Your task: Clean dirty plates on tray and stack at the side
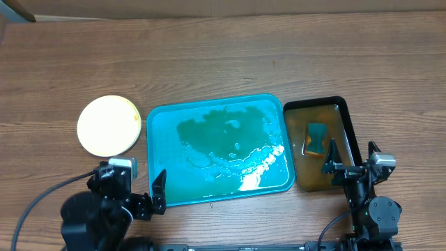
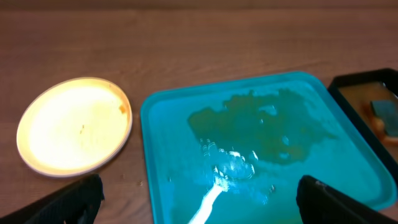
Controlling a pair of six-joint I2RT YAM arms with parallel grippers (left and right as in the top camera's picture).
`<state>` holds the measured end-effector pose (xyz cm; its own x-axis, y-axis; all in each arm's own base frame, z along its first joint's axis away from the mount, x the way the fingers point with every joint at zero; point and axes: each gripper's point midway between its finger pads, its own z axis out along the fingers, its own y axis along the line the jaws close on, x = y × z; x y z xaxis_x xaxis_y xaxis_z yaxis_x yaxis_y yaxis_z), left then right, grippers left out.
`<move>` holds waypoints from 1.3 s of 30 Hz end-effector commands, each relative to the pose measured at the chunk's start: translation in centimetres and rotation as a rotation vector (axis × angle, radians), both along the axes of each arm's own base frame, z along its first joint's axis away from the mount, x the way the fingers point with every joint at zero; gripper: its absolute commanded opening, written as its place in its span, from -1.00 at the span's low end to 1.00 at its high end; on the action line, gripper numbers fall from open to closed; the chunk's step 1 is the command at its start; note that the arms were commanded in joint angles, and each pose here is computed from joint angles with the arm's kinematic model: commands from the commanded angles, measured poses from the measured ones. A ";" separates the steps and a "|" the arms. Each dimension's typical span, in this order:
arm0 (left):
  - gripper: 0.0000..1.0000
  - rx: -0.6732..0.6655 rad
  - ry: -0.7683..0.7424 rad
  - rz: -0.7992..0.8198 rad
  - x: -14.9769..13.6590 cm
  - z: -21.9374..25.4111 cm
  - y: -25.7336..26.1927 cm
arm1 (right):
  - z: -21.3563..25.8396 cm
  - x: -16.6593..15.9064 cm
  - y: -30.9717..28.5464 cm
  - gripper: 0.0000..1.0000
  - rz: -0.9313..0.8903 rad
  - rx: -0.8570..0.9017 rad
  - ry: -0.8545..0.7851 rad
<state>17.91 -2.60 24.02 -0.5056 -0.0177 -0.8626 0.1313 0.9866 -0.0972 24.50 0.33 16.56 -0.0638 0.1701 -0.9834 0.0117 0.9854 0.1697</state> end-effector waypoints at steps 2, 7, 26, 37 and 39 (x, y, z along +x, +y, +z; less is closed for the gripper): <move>0.99 0.013 -0.078 -0.041 0.8 -2.8 -0.5 | 0.5 0.0 -0.3 1.00 -0.016 -0.004 -0.018; 0.99 -0.024 -0.235 -0.073 2.9 -4.8 -1.2 | 0.5 0.0 -0.3 1.00 -0.016 -0.004 -0.018; 1.00 -0.053 -0.525 -0.008 6.5 -6.4 -0.2 | 0.5 0.0 -0.3 1.00 -0.016 -0.004 -0.018; 1.00 -0.053 -0.465 0.001 6.5 -7.8 -0.1 | 0.5 0.0 -0.3 1.00 -0.016 -0.004 -0.018; 1.00 -0.053 -0.465 0.001 6.5 -7.8 -0.1 | 0.5 0.0 -0.3 1.00 -0.016 -0.004 -0.018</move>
<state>24.38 -2.76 16.17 -0.0681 -0.0554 -0.9961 0.1802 0.9814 -0.0669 24.50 0.29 16.55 -0.0641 0.1700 -0.9834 0.0145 0.9854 0.1694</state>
